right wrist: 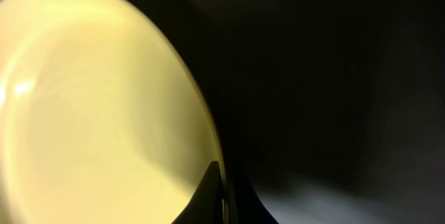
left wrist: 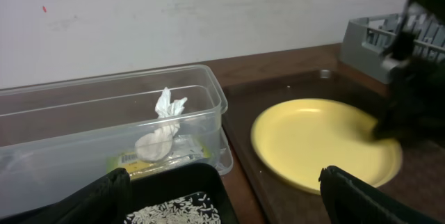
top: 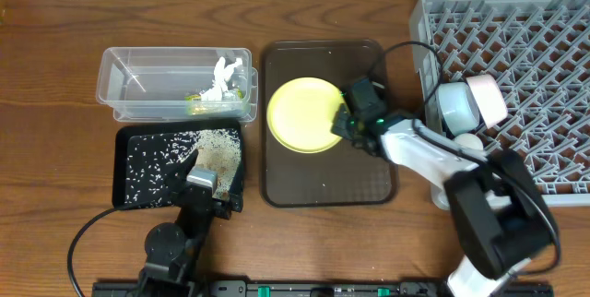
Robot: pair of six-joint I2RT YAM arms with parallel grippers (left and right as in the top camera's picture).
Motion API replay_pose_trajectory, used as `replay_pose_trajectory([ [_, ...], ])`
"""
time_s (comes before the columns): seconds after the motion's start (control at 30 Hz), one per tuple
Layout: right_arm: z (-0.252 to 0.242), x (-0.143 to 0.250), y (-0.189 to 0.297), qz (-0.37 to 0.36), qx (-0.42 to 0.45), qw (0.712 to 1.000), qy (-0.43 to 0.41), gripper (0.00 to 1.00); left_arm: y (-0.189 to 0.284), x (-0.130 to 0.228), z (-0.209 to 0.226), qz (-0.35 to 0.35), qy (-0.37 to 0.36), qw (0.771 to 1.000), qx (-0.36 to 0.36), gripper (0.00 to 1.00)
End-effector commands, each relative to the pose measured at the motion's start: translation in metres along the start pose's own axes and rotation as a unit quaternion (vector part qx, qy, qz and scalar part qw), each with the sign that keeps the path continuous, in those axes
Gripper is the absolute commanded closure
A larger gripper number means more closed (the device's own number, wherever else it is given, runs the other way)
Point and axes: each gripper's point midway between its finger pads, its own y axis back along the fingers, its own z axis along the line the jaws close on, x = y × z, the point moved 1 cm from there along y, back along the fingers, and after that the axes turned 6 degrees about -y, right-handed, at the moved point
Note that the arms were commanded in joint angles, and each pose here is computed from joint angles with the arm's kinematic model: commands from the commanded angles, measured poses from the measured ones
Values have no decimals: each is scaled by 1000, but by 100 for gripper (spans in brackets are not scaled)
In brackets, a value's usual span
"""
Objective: Sort waste into correct bins and load items into the dishwasher rack
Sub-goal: 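Lift the yellow plate and stand it upright in the grey rack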
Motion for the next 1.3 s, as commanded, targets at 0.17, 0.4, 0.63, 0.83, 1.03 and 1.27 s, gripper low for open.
replay_pose_trajectory([
  [0.17, -44, -112, 186, -286, 95, 949, 95, 99, -2, 14, -3, 16, 0, 1000, 7, 11],
  [0.4, -131, -132, 366, -480, 363, 793, 94, 99, -2, 14, -3, 16, 0, 1000, 7, 11],
  [0.63, -161, -143, 390, -465, 462, 751, 84, 99, -2, 14, -3, 16, 0, 1000, 7, 11],
  [0.83, -176, -174, 368, -393, 554, 722, 131, 99, -2, 14, -3, 16, 0, 1000, 7, 11],
  [1.03, -189, -197, 326, -329, 594, 714, 170, 99, -2, 14, -3, 16, 0, 1000, 7, 11],
  [1.27, -195, -222, 285, -271, 606, 707, 245, 99, -2, 14, -3, 16, 0, 1000, 7, 11],
])
